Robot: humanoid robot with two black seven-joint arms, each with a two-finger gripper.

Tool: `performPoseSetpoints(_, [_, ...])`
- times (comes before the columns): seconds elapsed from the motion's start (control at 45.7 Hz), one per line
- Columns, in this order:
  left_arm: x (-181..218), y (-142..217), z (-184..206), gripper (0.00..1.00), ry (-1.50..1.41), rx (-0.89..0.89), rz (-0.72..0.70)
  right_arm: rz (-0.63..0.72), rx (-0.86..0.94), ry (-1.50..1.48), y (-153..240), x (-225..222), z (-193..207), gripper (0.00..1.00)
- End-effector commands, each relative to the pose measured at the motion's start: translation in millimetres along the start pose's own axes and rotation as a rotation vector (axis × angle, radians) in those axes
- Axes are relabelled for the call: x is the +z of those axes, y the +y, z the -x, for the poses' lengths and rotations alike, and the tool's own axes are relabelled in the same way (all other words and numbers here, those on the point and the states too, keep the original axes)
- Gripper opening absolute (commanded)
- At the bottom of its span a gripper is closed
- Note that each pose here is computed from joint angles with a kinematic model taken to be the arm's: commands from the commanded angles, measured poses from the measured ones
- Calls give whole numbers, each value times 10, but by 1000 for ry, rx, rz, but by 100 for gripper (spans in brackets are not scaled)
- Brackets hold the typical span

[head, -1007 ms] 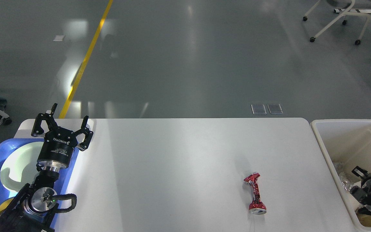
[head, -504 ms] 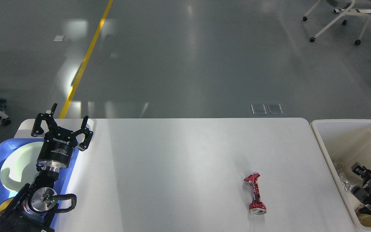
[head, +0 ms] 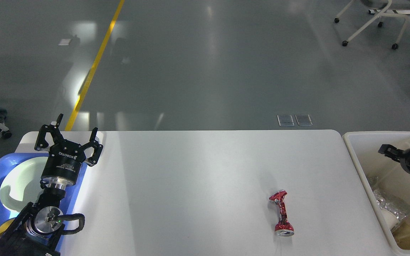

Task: Tidy desktop
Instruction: 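Raise the right gripper and move it over the red wrapper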

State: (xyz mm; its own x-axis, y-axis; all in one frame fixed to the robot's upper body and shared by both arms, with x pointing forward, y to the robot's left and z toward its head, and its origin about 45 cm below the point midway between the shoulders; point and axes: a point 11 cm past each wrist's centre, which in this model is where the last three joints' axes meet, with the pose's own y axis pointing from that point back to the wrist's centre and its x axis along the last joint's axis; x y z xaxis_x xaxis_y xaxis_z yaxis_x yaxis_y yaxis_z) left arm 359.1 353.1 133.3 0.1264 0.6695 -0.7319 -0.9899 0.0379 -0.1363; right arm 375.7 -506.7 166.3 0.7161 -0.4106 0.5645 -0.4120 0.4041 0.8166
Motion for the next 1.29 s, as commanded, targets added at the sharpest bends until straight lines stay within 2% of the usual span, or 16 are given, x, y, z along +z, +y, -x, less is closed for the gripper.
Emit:
performPoseSetpoints(0.0, [-1, 0, 1, 97, 0, 0, 0, -35, -180, 169, 461, -450, -268, 100])
performPoseSetpoints(0.131, [-1, 0, 1, 97, 0, 0, 0, -42, -301, 308, 891, -780, -328, 100])
performPoseSetpoints(0.35, [-1, 0, 1, 97, 0, 0, 0, -127, -349, 405, 2000, -1191, -477, 100])
performPoseSetpoints(0.679, [4, 6, -6, 97, -1, 1, 1, -236, -410, 585, 3066, -1393, 124, 100])
performPoseSetpoints(0.81, [4, 6, -8, 97, -2, 3, 1, -254, -412, 607, 3172, -1513, 319, 100])
performPoseSetpoints(1.117, [4, 6, -8, 97, -2, 3, 1, -259, -376, 601, 3136, -1606, 358, 100])
performPoseSetpoints(1.27, [-3, 6, -4, 97, 0, 1, -1, -260, -427, 603, 2990, -1624, 466, 100])
